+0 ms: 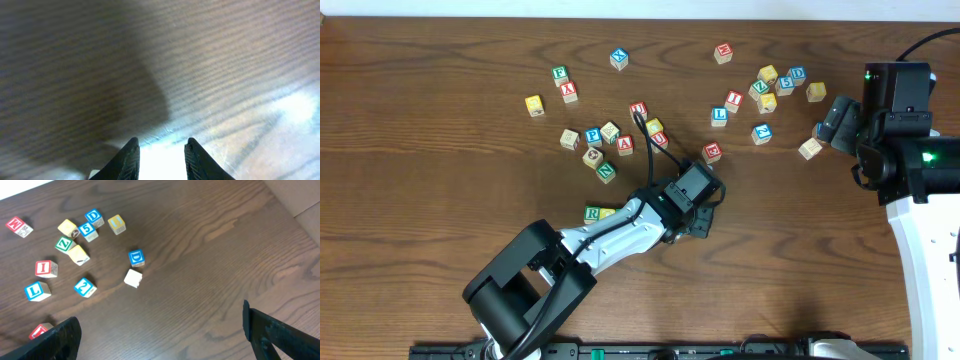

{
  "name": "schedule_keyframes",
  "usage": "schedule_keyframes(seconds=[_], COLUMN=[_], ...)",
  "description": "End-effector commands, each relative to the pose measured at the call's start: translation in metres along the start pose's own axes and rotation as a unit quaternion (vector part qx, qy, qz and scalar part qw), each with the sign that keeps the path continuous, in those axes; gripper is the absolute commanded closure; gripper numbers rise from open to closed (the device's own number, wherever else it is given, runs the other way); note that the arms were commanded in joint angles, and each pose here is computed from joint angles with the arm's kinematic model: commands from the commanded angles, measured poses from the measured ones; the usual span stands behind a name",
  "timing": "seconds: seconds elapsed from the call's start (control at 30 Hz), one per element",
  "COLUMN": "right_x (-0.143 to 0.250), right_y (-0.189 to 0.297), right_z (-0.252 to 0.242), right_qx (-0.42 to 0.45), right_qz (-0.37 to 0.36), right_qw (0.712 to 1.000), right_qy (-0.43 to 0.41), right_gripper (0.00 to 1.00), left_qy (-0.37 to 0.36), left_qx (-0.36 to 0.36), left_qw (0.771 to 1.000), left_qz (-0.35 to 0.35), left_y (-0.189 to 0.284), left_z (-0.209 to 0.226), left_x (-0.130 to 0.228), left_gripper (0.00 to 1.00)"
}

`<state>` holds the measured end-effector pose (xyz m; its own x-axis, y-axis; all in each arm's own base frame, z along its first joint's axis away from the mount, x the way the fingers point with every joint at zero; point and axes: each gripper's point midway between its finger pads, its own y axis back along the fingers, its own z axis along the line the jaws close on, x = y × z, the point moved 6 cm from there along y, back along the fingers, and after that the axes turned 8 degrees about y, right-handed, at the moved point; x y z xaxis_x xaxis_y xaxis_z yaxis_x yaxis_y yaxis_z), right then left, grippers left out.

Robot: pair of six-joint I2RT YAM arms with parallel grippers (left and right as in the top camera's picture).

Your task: Spell out ROBOT

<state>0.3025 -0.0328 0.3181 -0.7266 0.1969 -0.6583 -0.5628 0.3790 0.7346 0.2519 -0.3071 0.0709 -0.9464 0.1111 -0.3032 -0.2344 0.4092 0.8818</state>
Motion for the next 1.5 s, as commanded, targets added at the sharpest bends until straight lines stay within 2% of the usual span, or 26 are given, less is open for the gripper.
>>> schedule_keyframes(seconds=[0.0,0.3,0.5,0.63,0.8,0.97,1.13,1.47], right_x=[-0.004,-0.004,-0.004,-0.004,-0.004,-0.004,-0.004,-0.004], right_y=[0.004,0.004,0.004,0.004,0.004,0.004,0.004,0.004], right_z=[-0.003,-0.003,-0.003,-0.003,-0.003,-0.003,-0.003,-0.003], right_qx=[0.006,0.006,0.006,0.006,0.006,0.006,0.006,0.006], right_qz=[-0.009,-0.009,-0.009,-0.009,-0.009,-0.009,-0.009,-0.009], right_qw=[1.000,1.000,1.000,1.000,1.000,1.000,1.000,1.000], right_qy=[0.000,0.000,0.000,0.000,0.000,0.000,0.000,0.000], right_gripper=[0.01,0.01,0.01,0.01,0.01,0.01,0.01,0.01], left_qy=[-0.018,-0.056,-0.115,-0.118,-0.112,-0.105,-0.103,-0.108], left_qx=[0.020,0.027,0.076,0.080,0.060,0.005,-0.039,-0.033], left_qw=[1.000,0.998,0.989,0.988,0.989,0.989,0.991,0.993], left_qz=[0.013,0.017,0.047,0.054,0.082,0.104,0.083,0.039], left_y=[0.001,0.001,0.002,0.003,0.003,0.004,0.004,0.001], left_z=[-0.007,-0.008,-0.018,-0.018,-0.010,0.007,0.017,0.011], left_x=[-0.001,0.000,0.008,0.010,0.020,0.029,0.024,0.010], left_gripper=[0.70,0.70,0.71,0.73,0.77,0.77,0.77,0.77])
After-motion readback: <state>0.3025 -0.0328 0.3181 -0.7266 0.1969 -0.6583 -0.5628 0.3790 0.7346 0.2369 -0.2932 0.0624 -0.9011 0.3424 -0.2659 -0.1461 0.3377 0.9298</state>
